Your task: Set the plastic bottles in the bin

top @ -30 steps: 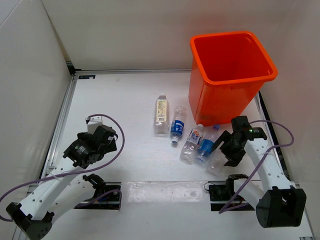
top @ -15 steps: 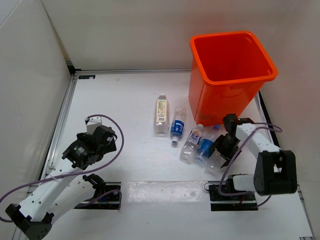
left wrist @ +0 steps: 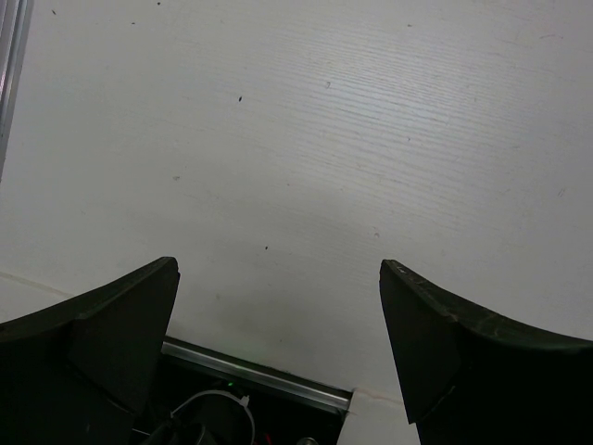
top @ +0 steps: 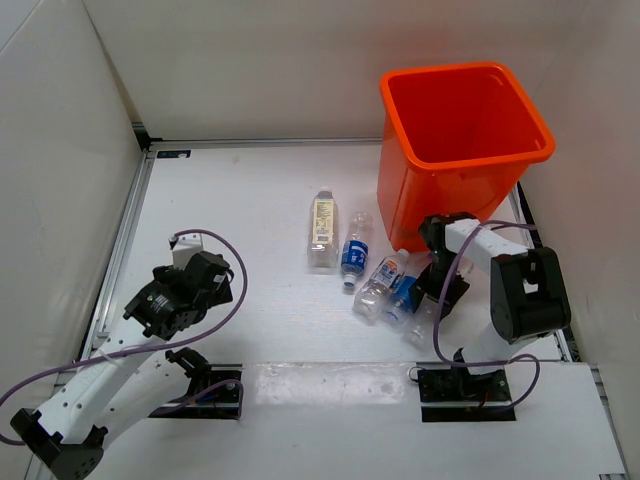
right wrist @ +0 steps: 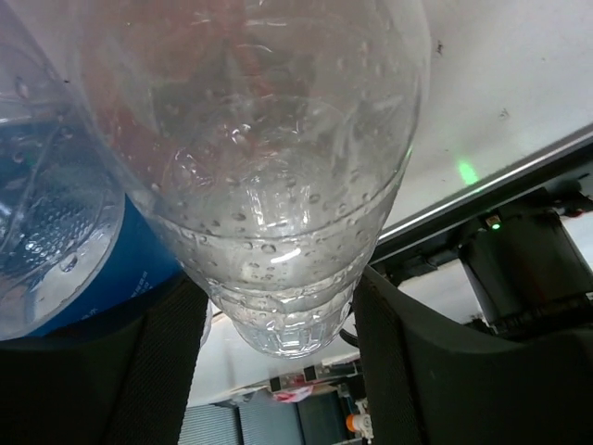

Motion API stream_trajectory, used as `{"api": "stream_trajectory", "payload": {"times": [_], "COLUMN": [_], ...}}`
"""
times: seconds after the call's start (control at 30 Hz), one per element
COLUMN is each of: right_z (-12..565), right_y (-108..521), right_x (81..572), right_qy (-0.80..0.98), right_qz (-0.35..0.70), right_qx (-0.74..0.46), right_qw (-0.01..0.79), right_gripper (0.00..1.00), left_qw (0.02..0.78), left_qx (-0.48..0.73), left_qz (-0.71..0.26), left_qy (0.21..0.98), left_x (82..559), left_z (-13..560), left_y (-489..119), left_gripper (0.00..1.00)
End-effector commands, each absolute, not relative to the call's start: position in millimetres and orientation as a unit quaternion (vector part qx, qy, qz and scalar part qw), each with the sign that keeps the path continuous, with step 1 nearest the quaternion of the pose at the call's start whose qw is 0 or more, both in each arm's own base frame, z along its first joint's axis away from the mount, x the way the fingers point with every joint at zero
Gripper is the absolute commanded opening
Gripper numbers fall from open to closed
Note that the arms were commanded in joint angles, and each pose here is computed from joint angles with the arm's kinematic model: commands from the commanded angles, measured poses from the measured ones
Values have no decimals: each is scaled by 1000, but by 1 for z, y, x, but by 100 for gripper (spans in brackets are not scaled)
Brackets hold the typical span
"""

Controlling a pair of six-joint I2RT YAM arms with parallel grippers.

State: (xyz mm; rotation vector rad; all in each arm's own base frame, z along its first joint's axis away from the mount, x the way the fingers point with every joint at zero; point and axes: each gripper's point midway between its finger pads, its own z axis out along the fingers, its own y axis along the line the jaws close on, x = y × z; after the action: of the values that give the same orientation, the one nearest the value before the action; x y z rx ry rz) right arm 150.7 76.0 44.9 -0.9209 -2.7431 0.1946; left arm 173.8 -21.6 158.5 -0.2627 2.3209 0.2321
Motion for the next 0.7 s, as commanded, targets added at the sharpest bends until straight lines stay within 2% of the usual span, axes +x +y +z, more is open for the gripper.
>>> {"api": "stream_trajectory", "payload": {"times": [0.0,0.07,0.3,0.33,0.4,0.5,0.53,0.6,0.63,0.67], "right_z": [46,46,45,45,44,44,44,44,44,44], "right_y": [69,69,75,76,77,79,79,80,80,80], "right_x": [149,150,150,151,150,150,150,149,149,148], "right_qy": [-933,-934,-939,-940,-942,-945,-947,-948,-949,-950], "right_qz": [105,111,128,129,133,135,136,138,137,137], "right_qx": [-321,-316,-282,-279,-270,-256,-252,-246,-241,-237], "right_qw": [123,127,146,146,150,149,149,149,149,149], "right_gripper": [65,68,68,70,81,81,77,61,52,38], "left_qw": [399,398,396,396,394,392,392,391,389,388], "left_qx": [-113,-111,-117,-117,-117,-119,-119,-122,-121,-124], "left_qz": [96,99,105,106,108,112,114,118,119,121], "left_qy": [905,905,905,904,905,905,905,905,905,905], "left_x": [177,177,177,177,177,177,177,177,177,177], "left_z": [160,160,160,160,159,159,159,159,159,159], "left_y": [-19,-19,-17,-17,-17,-16,-16,-15,-15,-15], "left_gripper": [100,100,100,100,100,100,100,100,100,100]}}
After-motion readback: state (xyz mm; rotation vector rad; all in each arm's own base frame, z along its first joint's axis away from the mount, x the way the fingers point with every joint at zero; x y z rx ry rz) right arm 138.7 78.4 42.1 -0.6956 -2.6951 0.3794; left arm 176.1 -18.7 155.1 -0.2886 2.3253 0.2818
